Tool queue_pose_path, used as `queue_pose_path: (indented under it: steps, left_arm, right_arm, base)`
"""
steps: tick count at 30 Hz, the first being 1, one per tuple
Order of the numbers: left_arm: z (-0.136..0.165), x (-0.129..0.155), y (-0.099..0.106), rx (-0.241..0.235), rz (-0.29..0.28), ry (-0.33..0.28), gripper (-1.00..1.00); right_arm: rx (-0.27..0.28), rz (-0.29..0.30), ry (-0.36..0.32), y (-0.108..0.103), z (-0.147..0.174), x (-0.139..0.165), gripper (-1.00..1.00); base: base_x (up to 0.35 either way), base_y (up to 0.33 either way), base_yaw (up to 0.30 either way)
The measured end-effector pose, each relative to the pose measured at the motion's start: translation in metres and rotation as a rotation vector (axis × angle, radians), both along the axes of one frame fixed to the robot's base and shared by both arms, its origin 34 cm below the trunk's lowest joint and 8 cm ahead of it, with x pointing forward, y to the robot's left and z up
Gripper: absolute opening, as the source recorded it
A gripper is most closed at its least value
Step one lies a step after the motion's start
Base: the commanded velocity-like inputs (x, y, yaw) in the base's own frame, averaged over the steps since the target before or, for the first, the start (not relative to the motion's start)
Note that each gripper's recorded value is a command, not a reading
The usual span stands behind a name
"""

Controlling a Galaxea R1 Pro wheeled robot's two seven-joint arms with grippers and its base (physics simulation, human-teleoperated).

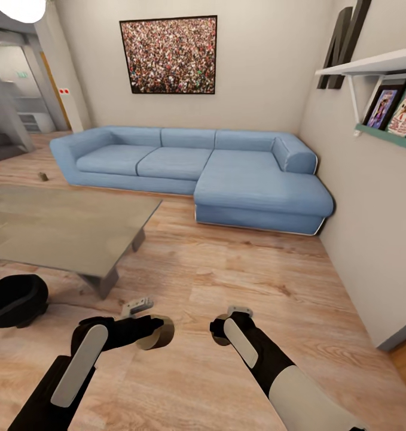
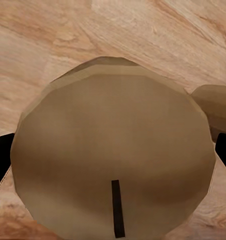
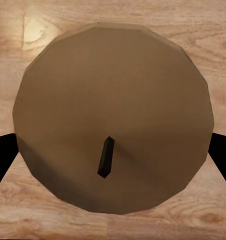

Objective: Place each of the two pumpkins and all three candles from the living room inside a cabinet in the living room (use any cabinet), then make sure every cabinet is closed, and position the cauldron so it is next to a table in the living room.

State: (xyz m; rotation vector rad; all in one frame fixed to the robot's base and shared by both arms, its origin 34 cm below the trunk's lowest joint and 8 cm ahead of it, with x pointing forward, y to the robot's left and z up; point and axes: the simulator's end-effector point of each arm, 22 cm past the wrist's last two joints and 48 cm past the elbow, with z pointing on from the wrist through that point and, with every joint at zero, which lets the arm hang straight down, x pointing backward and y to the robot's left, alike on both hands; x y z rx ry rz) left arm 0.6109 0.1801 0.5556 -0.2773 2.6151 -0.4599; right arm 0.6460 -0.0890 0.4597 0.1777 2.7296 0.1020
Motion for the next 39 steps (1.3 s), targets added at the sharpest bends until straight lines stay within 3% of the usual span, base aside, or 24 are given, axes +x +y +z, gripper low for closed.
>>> queue_pose_path:
  steps: [25,39]
  left_arm:
    - [0.002,0.001,0.007,0.007,0.010,-0.004,-1.00]
    - [0.000,0.005,0.029,0.008,0.070,0.003,-1.00]
  right_arm:
    - [0.000,0.002,-0.005,0.001,0.002,0.000,-1.00]
    - [-0.001,0.002,-0.006,0.002,0.003,0.000,-1.00]
  base:
    - [-0.048,0.000,0.281]
    - [0.000,0.000,0.287]
